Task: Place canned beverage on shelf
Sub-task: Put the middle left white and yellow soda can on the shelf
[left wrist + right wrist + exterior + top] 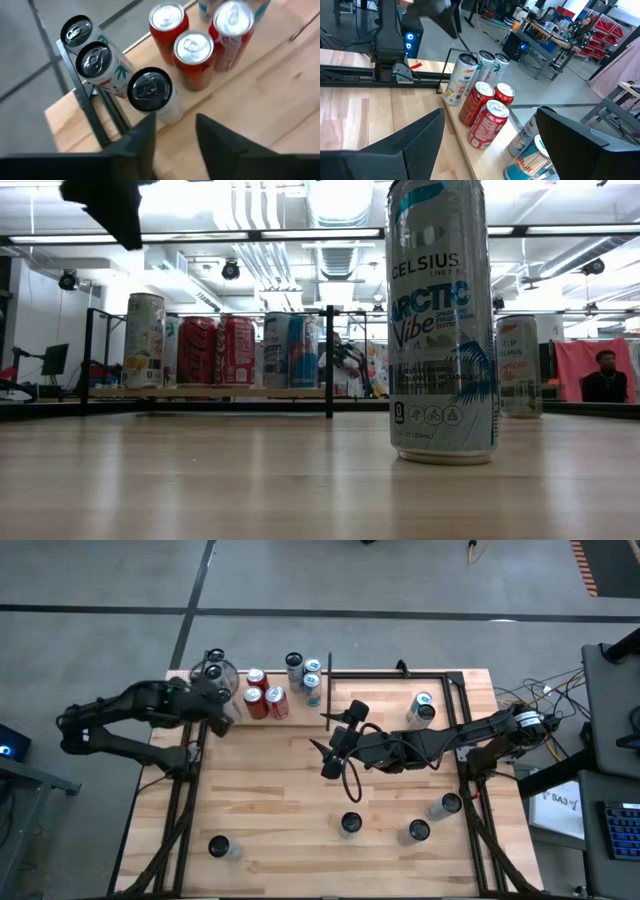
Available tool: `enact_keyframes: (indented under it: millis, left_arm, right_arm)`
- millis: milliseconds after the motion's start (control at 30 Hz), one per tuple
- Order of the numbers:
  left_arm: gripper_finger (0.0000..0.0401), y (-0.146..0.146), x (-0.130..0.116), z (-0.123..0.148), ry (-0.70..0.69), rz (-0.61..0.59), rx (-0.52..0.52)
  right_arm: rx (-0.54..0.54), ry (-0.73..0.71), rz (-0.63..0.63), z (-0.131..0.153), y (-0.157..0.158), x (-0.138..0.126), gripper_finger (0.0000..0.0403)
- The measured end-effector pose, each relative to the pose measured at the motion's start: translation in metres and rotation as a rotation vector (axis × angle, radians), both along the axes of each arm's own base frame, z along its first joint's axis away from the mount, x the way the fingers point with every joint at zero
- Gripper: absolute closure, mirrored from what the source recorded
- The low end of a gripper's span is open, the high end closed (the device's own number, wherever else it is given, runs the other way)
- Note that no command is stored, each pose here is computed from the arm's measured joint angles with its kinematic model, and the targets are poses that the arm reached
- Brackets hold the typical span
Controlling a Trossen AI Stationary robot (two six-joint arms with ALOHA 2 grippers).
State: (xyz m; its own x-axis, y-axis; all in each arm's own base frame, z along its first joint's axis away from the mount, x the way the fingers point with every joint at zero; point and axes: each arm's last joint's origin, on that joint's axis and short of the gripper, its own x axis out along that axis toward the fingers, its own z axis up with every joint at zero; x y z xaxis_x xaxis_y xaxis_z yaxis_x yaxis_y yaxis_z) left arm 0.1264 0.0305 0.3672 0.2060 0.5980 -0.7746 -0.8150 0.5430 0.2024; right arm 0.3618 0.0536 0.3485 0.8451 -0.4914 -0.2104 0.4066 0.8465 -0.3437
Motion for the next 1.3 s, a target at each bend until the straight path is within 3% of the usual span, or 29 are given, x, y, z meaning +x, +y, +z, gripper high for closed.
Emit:
enact_keyframes:
  millis: [200, 467, 700, 1300]
  left_arm:
    - [0.0391, 0.015, 0.026, -0.014, 0.193, -0.033, 0.002]
    - [0.0399, 0.045, 0.031, -0.023, 0.344, -0.089, -0.080]
    - [0.0401, 0.068, 0.028, -0.021, 0.269, -0.169, -0.139]
    - [0.0401, 0.074, 0.032, -0.022, 0.264, -0.210, -0.097]
  right_arm:
    - [0.000, 0.001, 0.000, 0.001, 0.000, -0.001, 0.0099]
    - [0.000, 0.001, 0.000, 0.001, 0.000, -0.001, 0.0099]
    - [0.005, -0.001, -0.001, 0.001, 0.000, -0.001, 0.0099]
    - [0.016, -0.005, -0.005, 0.000, 0.000, -0.001, 0.0099]
